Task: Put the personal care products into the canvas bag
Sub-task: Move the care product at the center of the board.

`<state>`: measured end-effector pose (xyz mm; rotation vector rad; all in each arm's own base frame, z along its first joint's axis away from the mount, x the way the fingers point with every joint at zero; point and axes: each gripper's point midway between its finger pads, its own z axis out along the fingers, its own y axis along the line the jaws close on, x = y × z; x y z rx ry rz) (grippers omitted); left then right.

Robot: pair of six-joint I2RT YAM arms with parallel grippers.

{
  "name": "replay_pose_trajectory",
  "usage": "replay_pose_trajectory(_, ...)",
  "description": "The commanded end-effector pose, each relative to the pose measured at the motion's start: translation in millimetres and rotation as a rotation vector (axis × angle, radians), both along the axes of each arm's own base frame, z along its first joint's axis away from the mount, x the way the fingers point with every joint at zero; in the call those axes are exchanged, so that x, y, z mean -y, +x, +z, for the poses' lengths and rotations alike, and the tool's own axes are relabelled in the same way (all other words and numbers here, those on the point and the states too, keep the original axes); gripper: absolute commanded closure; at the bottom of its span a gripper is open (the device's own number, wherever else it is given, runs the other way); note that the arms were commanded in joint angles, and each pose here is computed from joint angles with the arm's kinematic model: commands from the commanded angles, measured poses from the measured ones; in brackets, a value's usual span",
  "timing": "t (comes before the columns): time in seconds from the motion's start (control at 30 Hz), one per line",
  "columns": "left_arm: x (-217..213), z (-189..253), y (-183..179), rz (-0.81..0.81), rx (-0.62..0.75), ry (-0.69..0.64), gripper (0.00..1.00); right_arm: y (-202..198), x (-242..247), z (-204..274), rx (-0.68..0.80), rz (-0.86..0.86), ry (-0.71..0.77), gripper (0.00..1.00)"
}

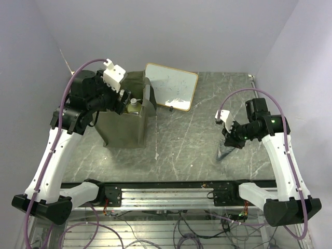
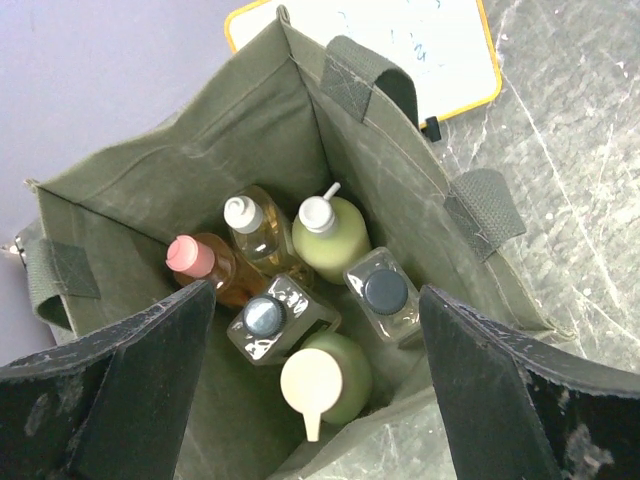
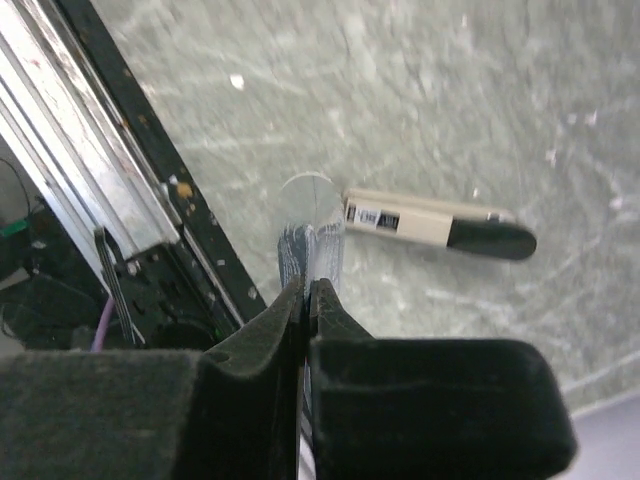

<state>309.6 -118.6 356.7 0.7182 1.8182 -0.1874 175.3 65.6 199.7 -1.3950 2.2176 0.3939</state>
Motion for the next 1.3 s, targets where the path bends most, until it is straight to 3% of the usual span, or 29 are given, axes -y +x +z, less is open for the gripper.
replay_pose_trajectory(0.0, 1.0, 0.3, 3.4, 0.002, 0.011, -0.020, 0.06, 18.1, -44.3, 36.0, 0.097, 0.073, 0.176, 1.00)
replay_pose_trajectory(0.2, -2.5, 7.5, 6.3, 0.027, 0.025, -0.020, 0.06, 49.0, -100.8, 38.2, 0.202, 0.122, 0.125, 1.00)
replay_pose_trajectory(0.57, -12.7, 24.2, 17.4, 0.086, 0.072, 0.007, 0.04, 81.0, -184.8, 33.6, 0.264, 0.295, 0.065, 1.00)
replay_pose_trajectory(1.0, -6.4, 23.5, 2.0, 0.039, 0.067, -0.025, 0.04, 105.0, -203.7, 5.3, 0.265, 0.331, 0.011, 1.00)
replay_pose_trajectory(1.1, -5.4, 24.4, -0.8, 0.026, 0.066, -0.024, 0.04, 102.9, -203.4, -2.4, 0.250, 0.339, 0.002, 0.94)
replay_pose_trajectory(1.27, -0.4, 21.4, -4.6, -0.009, 0.059, -0.028, 0.04, 101.1, -204.0, -9.1, 0.234, 0.330, 0.009, 0.76)
